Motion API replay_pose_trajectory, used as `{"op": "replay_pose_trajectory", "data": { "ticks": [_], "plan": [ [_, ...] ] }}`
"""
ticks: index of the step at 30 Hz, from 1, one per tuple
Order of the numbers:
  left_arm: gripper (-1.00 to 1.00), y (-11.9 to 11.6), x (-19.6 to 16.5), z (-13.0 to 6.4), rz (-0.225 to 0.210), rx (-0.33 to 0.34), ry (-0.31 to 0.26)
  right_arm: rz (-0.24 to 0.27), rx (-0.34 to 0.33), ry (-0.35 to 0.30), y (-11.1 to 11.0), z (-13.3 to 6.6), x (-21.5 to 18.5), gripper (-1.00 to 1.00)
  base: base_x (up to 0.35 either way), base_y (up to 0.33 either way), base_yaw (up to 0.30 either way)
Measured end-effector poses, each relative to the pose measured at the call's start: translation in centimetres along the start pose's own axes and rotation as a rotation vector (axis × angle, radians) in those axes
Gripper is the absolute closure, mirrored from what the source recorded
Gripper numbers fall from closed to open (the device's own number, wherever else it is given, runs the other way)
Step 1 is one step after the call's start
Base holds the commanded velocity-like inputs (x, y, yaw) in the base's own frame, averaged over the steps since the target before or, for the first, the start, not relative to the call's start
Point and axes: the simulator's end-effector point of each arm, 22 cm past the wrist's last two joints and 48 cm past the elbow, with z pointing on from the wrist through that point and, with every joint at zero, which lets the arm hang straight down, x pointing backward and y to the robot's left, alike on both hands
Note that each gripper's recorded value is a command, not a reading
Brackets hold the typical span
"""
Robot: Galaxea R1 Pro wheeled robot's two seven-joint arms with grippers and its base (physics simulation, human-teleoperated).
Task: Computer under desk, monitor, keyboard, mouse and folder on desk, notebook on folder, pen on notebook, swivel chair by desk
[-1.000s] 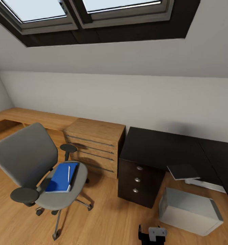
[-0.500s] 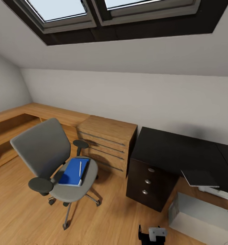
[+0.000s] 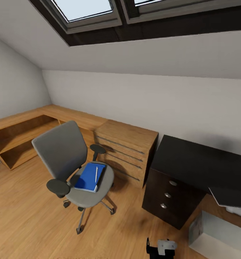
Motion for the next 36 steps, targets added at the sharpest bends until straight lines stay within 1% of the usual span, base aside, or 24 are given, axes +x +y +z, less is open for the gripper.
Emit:
{"op": "replay_pose_trajectory", "data": {
  "ticks": [2,5,25,36],
  "plan": [
    [-1.0,0.0,-0.4,0.0,-0.011,0.0,-0.019,0.0,0.0,0.002,0.0,0.0,0.1,-1.0,0.0,0.0,0.238],
    [-1.0,0.0,-0.5,0.0,-0.015,0.0,-0.027,-0.001,0.0,0.004,0.0,0.0,0.2,-1.0,0.0,0.0,0.238],
    [-1.0,0.1,0.0,0.1,-0.012,-0.004,-0.019,-0.004,-0.002,0.022,0.1,0.0,1.1,-1.0,0.0,0.0,0.238],
    [-1.0,0.3,0.4,0.1,-0.012,-0.006,-0.012,-0.009,-0.007,0.03,0.2,-0.1,1.5,-1.0,0.201,0.205,0.217]
  ]
}}
